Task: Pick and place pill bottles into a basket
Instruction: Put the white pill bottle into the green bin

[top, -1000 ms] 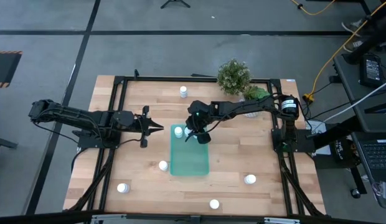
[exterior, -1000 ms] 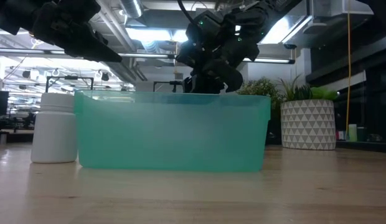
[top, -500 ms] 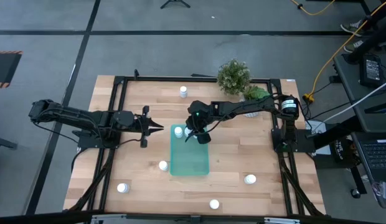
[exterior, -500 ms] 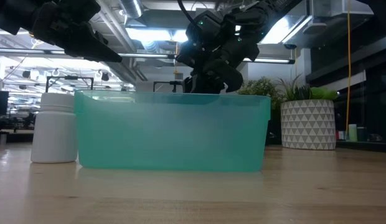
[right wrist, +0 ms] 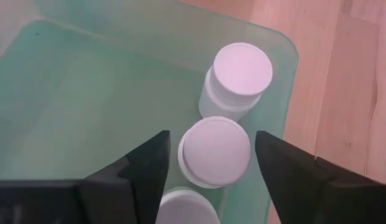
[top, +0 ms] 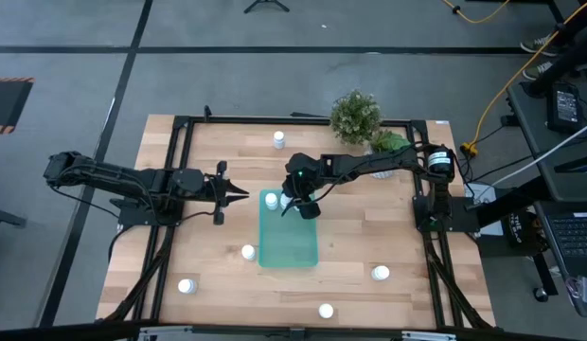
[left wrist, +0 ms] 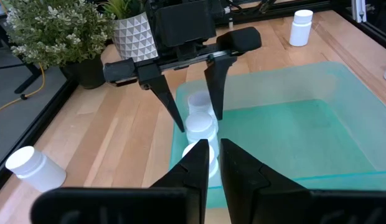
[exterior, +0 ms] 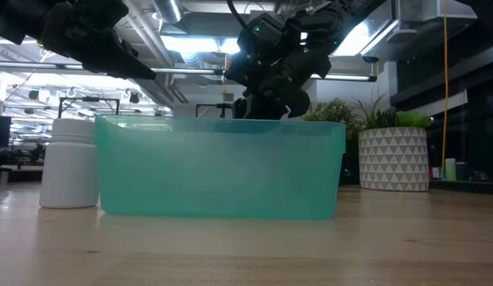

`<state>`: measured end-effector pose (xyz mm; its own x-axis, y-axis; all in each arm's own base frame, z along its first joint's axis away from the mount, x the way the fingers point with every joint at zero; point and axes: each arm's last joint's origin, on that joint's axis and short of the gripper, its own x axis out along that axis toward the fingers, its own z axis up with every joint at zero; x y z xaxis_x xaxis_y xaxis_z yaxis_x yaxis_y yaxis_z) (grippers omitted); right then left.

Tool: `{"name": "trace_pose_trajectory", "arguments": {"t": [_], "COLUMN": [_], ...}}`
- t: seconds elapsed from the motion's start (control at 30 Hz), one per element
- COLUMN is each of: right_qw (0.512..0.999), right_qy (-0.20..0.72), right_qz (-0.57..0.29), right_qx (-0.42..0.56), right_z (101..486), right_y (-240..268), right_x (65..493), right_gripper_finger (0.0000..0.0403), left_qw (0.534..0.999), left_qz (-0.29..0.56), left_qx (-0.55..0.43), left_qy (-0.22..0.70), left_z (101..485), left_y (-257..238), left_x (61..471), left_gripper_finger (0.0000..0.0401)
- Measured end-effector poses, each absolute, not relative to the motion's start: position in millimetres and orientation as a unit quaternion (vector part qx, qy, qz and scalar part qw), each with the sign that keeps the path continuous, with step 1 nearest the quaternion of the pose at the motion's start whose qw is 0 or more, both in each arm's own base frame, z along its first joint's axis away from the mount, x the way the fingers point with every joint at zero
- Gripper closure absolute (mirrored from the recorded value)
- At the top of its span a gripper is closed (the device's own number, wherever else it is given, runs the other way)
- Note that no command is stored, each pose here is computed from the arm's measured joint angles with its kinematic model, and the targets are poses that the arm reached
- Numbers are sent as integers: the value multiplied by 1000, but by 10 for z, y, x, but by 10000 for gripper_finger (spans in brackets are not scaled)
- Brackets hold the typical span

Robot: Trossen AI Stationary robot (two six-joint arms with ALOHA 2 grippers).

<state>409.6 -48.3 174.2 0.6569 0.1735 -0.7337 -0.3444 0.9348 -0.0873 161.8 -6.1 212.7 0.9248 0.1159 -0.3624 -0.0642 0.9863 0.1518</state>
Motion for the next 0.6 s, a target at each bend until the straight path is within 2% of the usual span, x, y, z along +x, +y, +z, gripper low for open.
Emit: {"name": "trace_pose_trajectory", "arguments": {"t": [0.37, 0.6], "right_qw": [905, 890], "right_qy": [386, 422], "right_qz": [142, 124], "right_qx": [-111, -117], "right_z": [1760, 1985], "right_y": [-484, -505], "right_x": [4106, 4156], "right_gripper_finger": [155, 154], "left_qw": [979, 979], "left_qz": [46, 46], "left_qx": [69, 69], "left_qy": [188, 188], "left_z": [2127, 2127], "left_y": [-61, -62], "left_x": [1619, 1619], "left_gripper_finger": [368, 366]}}
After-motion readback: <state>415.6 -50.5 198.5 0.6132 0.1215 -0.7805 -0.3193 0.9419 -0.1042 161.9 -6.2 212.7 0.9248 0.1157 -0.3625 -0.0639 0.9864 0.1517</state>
